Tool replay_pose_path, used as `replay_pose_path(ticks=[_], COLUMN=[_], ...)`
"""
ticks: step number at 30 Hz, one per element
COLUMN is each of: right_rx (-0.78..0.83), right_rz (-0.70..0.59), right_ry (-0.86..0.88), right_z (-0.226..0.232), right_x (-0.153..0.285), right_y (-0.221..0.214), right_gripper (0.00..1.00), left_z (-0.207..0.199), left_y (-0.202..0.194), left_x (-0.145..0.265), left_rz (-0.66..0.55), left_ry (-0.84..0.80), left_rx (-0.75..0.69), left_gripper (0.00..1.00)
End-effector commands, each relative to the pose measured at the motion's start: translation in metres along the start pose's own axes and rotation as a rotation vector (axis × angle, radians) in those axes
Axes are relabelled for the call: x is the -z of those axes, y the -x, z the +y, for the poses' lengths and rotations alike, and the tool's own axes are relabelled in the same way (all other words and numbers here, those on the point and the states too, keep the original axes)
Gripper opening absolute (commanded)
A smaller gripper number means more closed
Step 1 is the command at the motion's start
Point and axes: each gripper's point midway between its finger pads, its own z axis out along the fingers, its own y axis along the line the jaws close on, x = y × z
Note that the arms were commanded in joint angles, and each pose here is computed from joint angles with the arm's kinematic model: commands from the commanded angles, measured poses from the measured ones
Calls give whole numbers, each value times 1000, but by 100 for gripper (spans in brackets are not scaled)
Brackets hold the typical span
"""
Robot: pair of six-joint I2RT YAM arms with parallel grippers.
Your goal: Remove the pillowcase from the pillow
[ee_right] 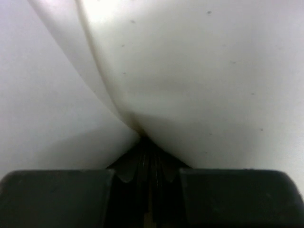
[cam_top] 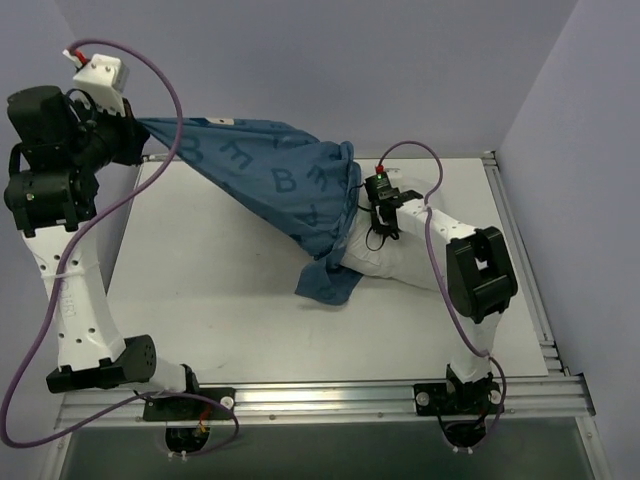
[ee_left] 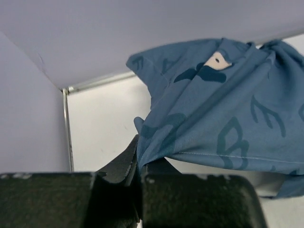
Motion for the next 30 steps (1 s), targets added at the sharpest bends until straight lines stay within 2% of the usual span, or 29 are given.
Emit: replay_pose_path(ticks=[1,2,3,5,9,15,24,30], right_rx=[112,94,61,45,36,-12,-68,-242], right_rz=[401,409,422,436,461,513,532,517], right_ry=[-283,-281,-287,-286,-304,-349,-369,-413], right_z=[-89,-94,-106,-116,-133,-171,-192,-243], right_x=[-36,-37,-39,-40,-39,-38,-41,-38], right_y=[-126,-127,-130,-132,-136,-137,-139,-138], right_gripper=[0,0,0,0,0,0,0,0], left_z=[25,21,29,29,51,110,135,159], left_y=[111,140,144,167,181,198,200,199], left_x=[56,82,75,96,108,169,193,216], left_rz=[-341,-434,-437,-522,-583,-704,-727,-737], left_ry=[181,203,223,257,372,636,791,903], left_rx=[-28,-57,-51,-70,-63,-52,-87,-109], left_gripper=[2,2,2,2,2,2,2,2])
